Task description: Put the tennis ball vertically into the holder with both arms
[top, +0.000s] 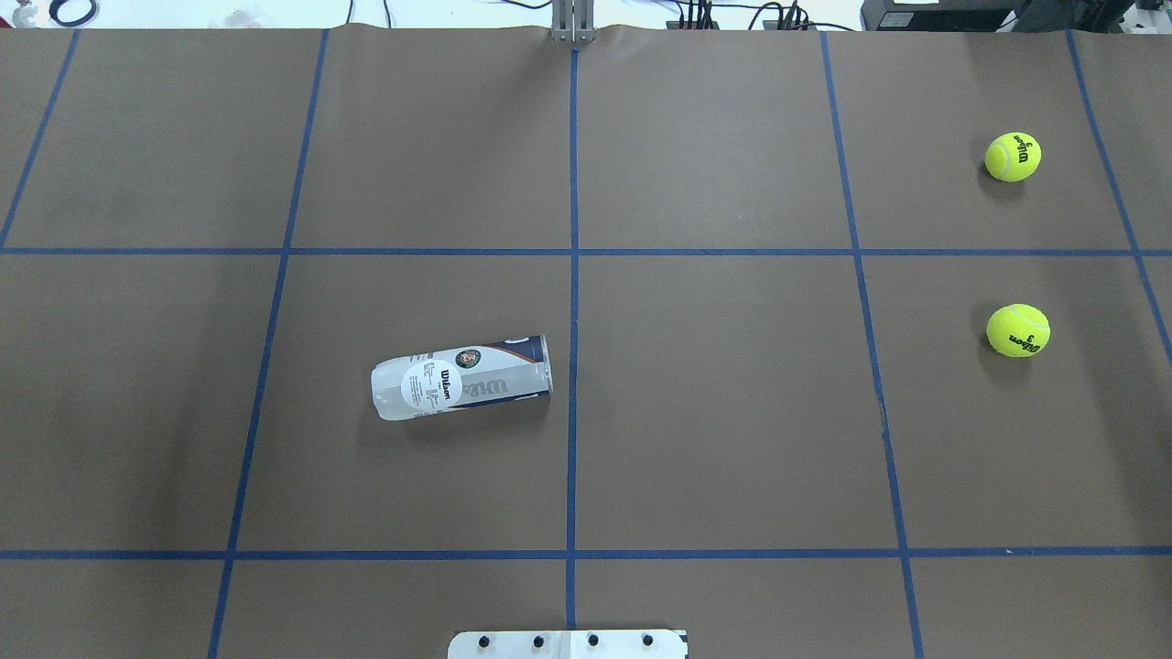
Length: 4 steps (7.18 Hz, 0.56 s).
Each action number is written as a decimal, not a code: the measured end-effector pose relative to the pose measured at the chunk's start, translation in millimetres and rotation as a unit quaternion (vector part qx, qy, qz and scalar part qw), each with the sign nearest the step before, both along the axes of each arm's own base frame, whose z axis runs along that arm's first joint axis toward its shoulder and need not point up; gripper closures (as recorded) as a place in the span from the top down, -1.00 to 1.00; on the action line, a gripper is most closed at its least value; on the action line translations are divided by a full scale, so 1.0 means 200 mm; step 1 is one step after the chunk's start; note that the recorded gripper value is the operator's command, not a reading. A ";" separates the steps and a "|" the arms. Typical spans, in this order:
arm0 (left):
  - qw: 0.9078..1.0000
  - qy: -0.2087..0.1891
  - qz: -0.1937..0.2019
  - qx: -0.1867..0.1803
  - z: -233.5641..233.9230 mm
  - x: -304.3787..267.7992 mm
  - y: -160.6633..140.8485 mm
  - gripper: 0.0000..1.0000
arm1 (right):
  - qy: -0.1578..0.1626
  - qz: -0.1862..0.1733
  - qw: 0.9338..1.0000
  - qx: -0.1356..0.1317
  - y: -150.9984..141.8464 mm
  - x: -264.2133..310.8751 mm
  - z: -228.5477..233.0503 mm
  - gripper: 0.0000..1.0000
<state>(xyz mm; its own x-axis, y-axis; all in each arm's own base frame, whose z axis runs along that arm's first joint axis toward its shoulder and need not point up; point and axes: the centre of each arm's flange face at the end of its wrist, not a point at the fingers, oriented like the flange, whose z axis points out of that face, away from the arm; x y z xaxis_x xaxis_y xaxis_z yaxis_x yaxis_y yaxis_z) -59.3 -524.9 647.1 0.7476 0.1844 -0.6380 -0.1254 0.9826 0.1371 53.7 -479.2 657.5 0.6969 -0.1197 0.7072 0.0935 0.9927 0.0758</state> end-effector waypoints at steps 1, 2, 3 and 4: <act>1.000 0.000 0.000 0.000 0.00 0.00 0.00 0.99 | -0.001 0.000 1.000 0.000 0.00 0.00 0.00 0.99; 1.000 0.000 0.000 0.001 0.00 0.00 0.00 0.99 | -0.001 0.000 1.000 0.001 0.00 0.00 0.00 0.99; 1.000 0.000 0.001 0.001 -0.01 0.00 -0.01 0.99 | -0.001 0.000 1.000 0.002 0.00 0.00 0.00 0.99; 1.000 0.000 0.001 0.001 -0.01 0.00 -0.01 0.99 | -0.002 0.000 1.000 0.003 0.00 0.00 0.00 0.99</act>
<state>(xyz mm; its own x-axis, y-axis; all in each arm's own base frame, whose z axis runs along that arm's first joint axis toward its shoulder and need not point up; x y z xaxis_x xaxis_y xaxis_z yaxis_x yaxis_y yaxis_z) -59.0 -526.3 645.5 0.7472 0.1879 -0.6375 -0.1275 0.9819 0.1400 53.3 -479.2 656.7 0.6942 -0.1241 0.7090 0.0941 0.9922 0.0815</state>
